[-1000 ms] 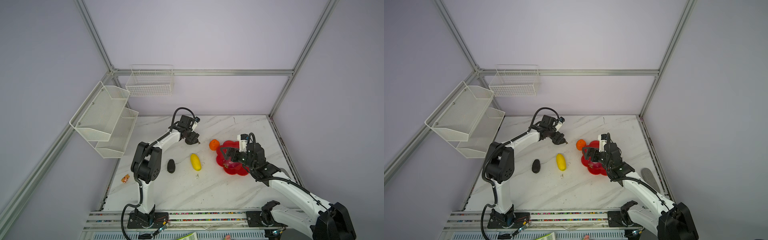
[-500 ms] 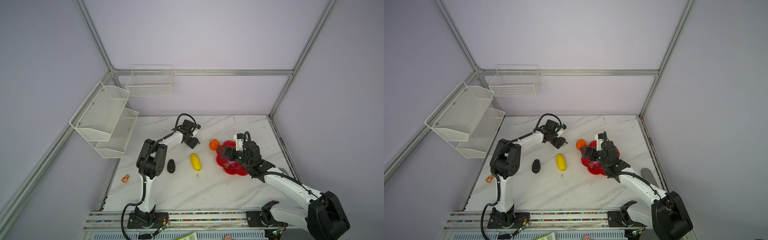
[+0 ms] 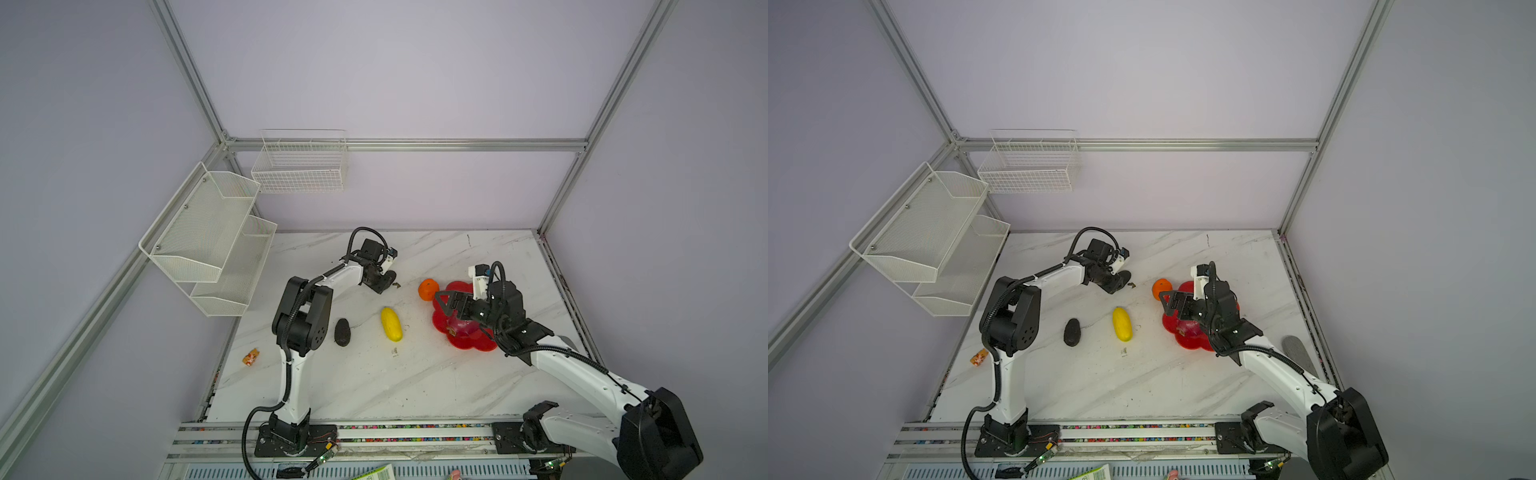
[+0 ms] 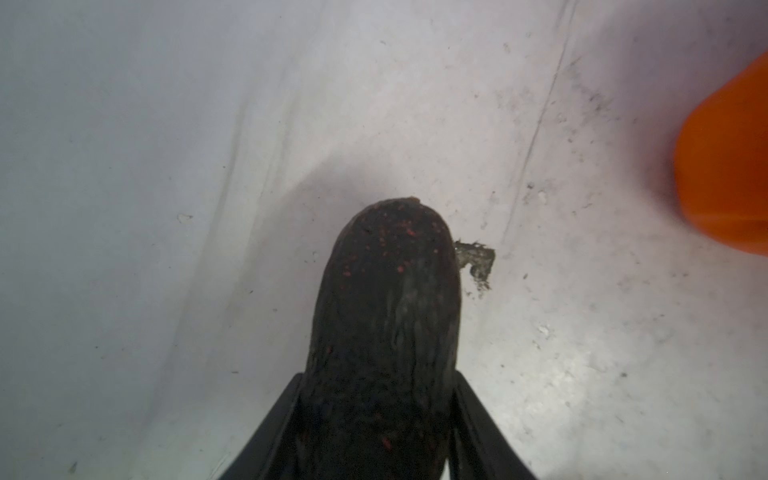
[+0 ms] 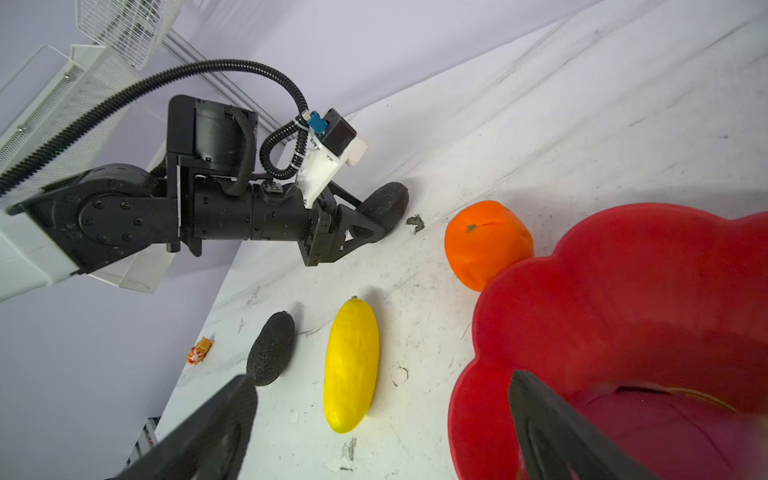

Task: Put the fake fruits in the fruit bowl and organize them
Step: 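Lift the avocado and lower it into the bowl beside the dragon fruit, then move the left gripper to the nearer dark avocado and grasp it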

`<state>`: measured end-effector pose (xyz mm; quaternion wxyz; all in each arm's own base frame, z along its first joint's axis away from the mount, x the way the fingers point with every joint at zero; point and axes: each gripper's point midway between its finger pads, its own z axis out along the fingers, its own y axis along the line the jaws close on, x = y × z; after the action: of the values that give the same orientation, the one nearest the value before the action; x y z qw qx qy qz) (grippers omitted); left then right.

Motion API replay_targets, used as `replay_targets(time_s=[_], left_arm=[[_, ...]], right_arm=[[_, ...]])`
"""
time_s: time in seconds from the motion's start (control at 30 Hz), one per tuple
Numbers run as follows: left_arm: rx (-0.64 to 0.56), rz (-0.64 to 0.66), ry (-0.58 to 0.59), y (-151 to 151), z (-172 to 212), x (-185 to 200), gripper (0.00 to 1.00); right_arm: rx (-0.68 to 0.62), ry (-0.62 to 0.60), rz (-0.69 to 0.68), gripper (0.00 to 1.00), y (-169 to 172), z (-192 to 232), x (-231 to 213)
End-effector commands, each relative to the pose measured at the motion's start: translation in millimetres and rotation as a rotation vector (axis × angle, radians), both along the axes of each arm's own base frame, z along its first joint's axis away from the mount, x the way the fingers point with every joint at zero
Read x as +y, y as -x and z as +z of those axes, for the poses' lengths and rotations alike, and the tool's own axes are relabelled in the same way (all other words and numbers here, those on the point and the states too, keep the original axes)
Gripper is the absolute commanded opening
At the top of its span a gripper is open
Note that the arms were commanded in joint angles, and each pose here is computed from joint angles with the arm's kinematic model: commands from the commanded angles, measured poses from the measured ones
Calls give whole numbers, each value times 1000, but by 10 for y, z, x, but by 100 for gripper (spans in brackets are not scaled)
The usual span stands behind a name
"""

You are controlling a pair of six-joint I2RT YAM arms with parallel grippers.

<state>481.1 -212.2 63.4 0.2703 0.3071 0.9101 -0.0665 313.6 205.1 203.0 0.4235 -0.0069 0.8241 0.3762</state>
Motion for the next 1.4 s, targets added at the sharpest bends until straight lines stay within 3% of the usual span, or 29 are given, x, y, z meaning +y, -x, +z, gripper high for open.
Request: replay_targets(time_s=[0.0, 0.17, 0.33, 0.5, 0.8, 1.0, 1.27, 1.37], left_arm=[[-114, 39, 219, 24, 889, -297, 43], [-58, -42, 434, 458, 1266, -912, 43], [-10, -147, 459, 860, 1251, -1599, 43], [30, -158, 459, 954, 1121, -1967, 43], [96, -150, 422, 1032, 804, -2122, 47], [89, -155, 417, 1021, 795, -2152, 58], [33, -156, 428, 1003, 1054, -2129, 65], [-69, -118, 382, 1001, 1369, -1849, 69]], right_arm=[[3, -53, -39, 97, 39, 44, -149], [27, -63, -72, 97, 97, -3, -314], [40, -67, -81, 97, 170, -18, -353], [35, -95, -96, 97, 245, 26, -404], [24, -107, -127, 97, 371, 42, -505], [24, -100, -121, 97, 349, 47, -489], [15, -83, -118, 97, 318, 45, -482], [5, 14, -114, 97, 267, 7, -514]])
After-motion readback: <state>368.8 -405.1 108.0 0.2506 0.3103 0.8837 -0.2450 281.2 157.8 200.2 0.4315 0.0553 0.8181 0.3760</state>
